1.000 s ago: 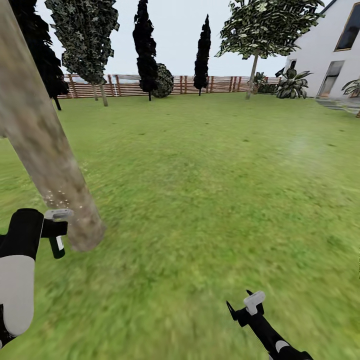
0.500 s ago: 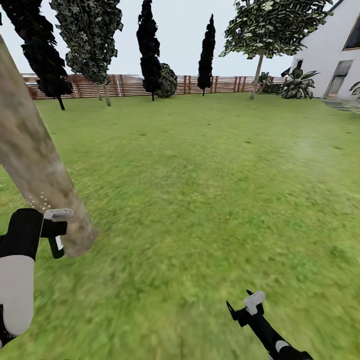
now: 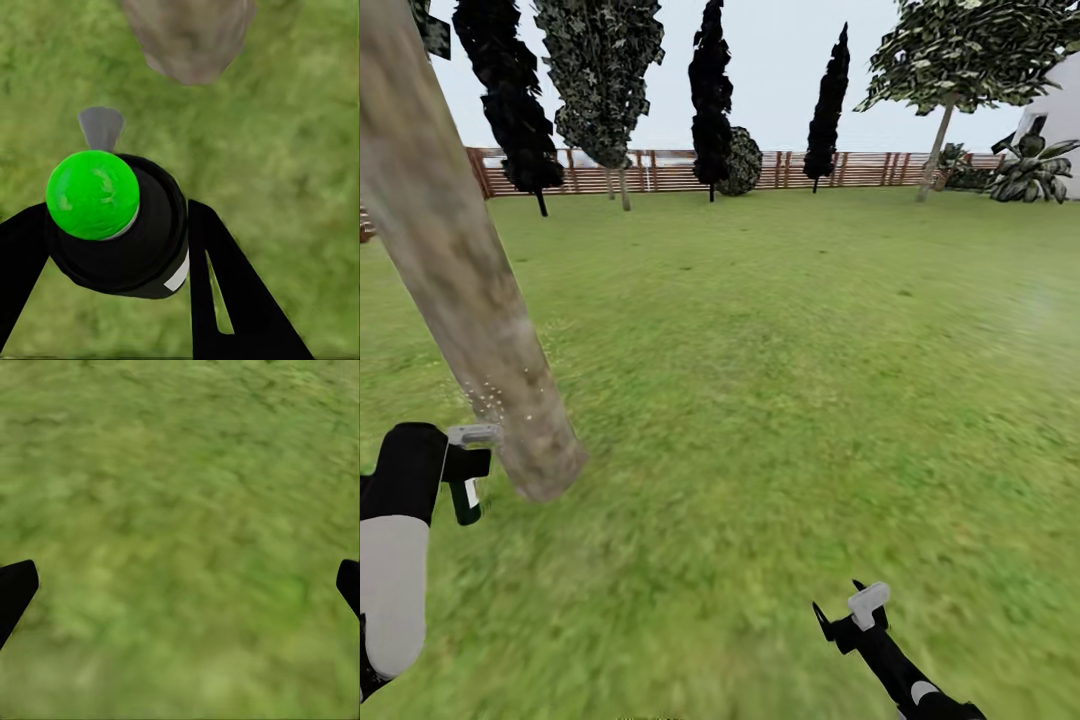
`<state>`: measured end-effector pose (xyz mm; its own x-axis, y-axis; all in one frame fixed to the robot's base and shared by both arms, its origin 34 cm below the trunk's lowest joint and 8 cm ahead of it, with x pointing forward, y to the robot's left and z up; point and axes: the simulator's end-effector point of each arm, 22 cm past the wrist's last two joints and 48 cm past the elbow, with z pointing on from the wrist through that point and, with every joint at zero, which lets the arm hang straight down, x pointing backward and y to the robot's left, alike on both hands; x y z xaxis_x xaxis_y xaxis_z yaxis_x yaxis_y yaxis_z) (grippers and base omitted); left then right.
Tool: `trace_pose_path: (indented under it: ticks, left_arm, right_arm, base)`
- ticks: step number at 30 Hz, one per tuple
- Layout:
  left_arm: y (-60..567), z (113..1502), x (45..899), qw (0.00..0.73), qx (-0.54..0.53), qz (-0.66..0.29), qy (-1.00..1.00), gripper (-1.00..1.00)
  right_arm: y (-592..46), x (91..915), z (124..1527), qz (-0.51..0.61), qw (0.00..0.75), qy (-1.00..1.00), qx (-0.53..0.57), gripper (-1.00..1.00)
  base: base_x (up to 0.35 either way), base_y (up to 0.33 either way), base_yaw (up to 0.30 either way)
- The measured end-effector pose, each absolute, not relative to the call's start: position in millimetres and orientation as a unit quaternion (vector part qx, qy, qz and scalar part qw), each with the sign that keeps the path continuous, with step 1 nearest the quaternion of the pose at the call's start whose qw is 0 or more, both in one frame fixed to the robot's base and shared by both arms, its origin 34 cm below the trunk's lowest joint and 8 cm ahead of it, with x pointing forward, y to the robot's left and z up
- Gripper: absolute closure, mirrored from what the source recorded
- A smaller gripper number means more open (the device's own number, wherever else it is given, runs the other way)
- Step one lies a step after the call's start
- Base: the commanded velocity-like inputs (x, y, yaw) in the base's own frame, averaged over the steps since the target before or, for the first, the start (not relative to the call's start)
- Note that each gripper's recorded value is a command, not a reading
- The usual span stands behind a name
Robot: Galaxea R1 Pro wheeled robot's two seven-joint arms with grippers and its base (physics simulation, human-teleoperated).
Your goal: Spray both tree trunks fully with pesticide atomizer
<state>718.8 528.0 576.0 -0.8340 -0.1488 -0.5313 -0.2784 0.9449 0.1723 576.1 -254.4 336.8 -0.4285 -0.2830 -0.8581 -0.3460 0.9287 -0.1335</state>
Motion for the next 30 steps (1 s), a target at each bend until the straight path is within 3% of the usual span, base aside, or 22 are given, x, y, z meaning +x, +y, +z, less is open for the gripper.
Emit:
trace_pose_path:
  ticks: [7, 13, 30]
  left_arm:
    - [509.9, 585.4, 732.3, 0.278, -0.110, 0.111, 0.948, 1.00]
    - [517.9, 613.1, 739.3, 0.307, -0.111, 0.130, 0.936, 1.00]
    - [518.6, 609.8, 737.9, 0.303, -0.113, 0.130, 0.937, 1.00]
  right_arm:
    - [-254.6, 576.4, 337.0, 0.031, 0.501, 0.844, -0.186, -1.00]
    - [-255.3, 576.6, 337.7, 0.030, 0.503, 0.844, -0.185, -1.00]
    - [-254.7, 576.3, 337.5, 0.031, 0.502, 0.844, -0.186, -1.00]
  base:
    - [0.000, 0.000, 0.262]
    - [0.210, -0.111, 0.018]
    - [0.200, -0.216, 0.000]
